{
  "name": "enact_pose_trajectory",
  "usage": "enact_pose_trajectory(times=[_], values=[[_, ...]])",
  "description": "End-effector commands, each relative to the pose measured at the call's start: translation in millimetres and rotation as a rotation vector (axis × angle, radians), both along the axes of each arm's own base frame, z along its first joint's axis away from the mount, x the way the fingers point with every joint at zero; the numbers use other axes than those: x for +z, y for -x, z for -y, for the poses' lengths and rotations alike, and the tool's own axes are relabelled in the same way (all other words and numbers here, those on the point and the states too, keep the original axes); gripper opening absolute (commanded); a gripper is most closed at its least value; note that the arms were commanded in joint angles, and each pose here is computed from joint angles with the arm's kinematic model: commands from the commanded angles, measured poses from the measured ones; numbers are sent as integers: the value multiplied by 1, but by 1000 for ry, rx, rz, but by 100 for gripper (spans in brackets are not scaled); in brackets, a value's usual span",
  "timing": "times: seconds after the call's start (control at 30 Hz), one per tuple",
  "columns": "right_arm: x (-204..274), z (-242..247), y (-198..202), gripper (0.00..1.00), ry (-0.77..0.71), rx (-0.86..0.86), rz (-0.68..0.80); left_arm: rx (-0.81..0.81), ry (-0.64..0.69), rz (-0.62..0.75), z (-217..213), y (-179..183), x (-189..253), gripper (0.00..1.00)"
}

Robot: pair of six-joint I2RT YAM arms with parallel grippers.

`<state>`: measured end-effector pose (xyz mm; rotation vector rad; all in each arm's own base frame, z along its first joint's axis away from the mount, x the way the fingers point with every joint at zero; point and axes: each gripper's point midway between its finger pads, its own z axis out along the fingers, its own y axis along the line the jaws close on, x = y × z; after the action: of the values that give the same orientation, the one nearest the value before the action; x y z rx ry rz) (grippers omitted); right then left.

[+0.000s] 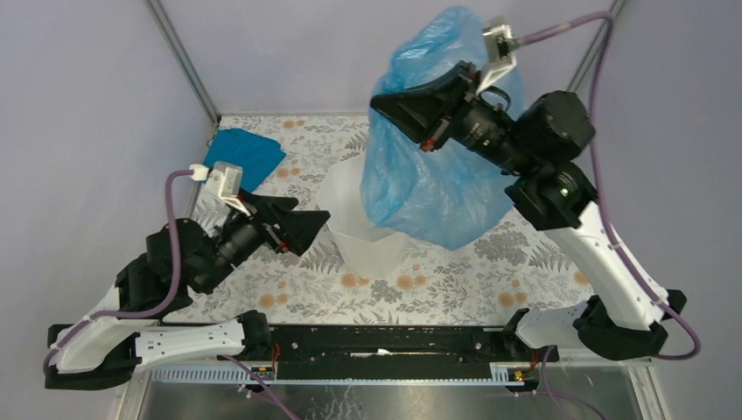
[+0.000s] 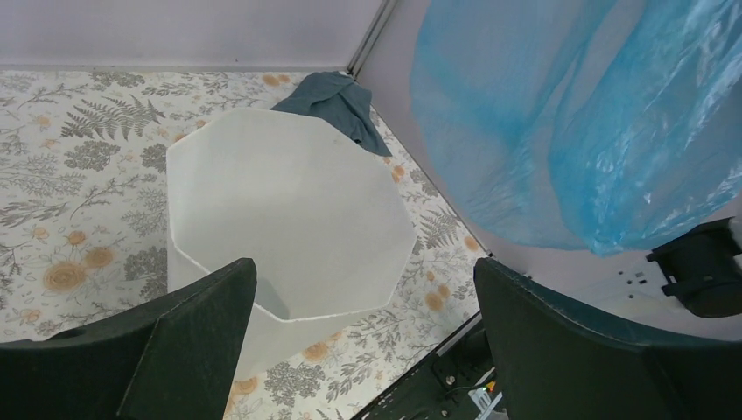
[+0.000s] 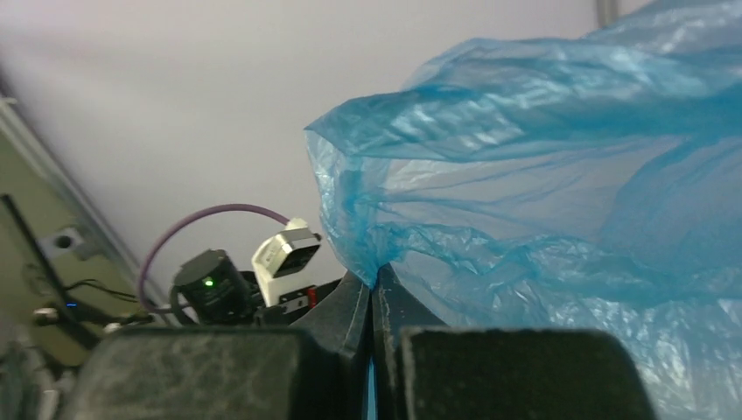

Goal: Put the trash bags into the trash bin

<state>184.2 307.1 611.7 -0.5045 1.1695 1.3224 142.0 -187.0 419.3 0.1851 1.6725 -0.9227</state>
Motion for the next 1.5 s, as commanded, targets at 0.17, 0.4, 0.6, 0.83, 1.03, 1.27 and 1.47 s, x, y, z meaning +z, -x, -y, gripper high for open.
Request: enact_pose_trajectory(times=[0.17, 0.4, 0.6, 0.83, 1.03, 1.27, 1.47], values=[[50, 12, 45, 0, -224, 218, 2, 35, 113, 23, -25, 4, 19, 99], [15, 37, 8, 0, -210, -62, -88, -8, 80, 29, -6, 4, 21, 99], [-85, 75, -52, 0, 13, -491, -212, 0, 43, 35, 9, -4, 23, 99], [-173, 86, -59, 0, 282, -577, -251, 48, -22, 53, 31, -23, 29, 99], [-190, 81, -55, 0, 419, -542, -210, 206, -174, -6, 52, -56, -4, 79], [-151, 93, -45, 0, 347, -550, -122, 293, -340, -146, 72, -80, -81, 64], [-132, 91, -44, 0, 327, -538, -69, 297, -404, -296, 68, -95, -120, 49]])
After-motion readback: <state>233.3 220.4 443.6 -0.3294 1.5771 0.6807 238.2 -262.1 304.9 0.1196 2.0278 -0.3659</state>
